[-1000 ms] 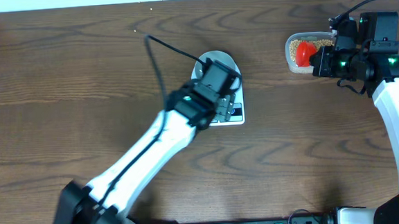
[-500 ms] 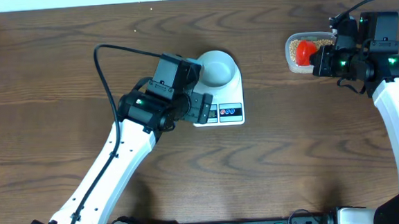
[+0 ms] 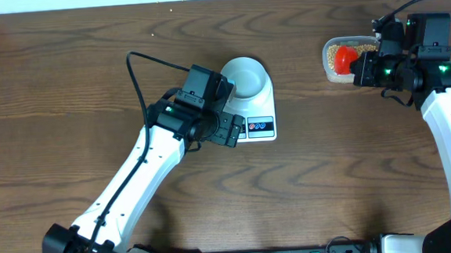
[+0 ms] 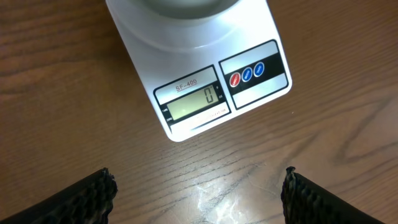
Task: Scoop item into bowl and weigh 50g on scale
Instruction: 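Pull the left gripper back from the scale toward the front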
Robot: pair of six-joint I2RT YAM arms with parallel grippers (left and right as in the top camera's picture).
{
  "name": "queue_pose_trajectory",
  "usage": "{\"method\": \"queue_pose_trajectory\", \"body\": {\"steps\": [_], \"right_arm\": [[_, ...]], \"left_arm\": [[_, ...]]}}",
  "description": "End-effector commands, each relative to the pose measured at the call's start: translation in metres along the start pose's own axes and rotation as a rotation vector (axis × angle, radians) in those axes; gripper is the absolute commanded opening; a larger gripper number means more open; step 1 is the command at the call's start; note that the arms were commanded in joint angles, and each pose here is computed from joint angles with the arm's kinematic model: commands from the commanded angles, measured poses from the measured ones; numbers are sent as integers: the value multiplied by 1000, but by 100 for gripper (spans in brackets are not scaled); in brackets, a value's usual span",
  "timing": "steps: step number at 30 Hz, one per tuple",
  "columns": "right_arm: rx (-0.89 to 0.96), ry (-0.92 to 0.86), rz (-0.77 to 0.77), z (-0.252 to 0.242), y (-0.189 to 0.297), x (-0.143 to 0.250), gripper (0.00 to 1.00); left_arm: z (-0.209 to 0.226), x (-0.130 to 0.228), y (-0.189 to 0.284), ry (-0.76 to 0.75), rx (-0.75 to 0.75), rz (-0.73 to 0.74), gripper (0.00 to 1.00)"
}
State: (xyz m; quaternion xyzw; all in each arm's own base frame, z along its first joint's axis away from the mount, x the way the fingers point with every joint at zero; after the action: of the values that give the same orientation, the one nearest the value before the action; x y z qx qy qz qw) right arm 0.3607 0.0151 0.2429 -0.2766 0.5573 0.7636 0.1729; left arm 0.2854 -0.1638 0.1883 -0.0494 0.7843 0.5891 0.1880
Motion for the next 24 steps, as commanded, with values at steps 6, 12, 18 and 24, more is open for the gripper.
{"method": "queue_pose_trajectory", "body": {"steps": [6, 12, 18, 24], "right_arm": [[9, 23, -35, 1, 11, -8, 1], [9, 23, -34, 1, 11, -8, 1], [9, 22, -32, 1, 11, -7, 1], [9, 22, -31, 1, 11, -7, 1]], "left_arm": [[2, 2, -5, -10, -2, 16, 88], [-2, -7, 10, -22, 23, -65, 88], [-4, -8, 38, -30, 29, -145, 88], [8, 9, 37, -11, -36, -153, 88]]}}
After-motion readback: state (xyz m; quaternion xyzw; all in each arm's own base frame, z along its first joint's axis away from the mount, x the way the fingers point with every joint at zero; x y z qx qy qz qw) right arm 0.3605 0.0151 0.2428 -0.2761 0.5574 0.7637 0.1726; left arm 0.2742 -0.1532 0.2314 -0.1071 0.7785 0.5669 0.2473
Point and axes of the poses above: each gripper's point midway between its finger pads, its own y axis back along the fingers, its own z axis along the line the jaws close on, x = y × z, the point moved 6 cm from there along y, back along the fingers, and after that the axes turned 13 degrees about y, right-handed, at the moved point
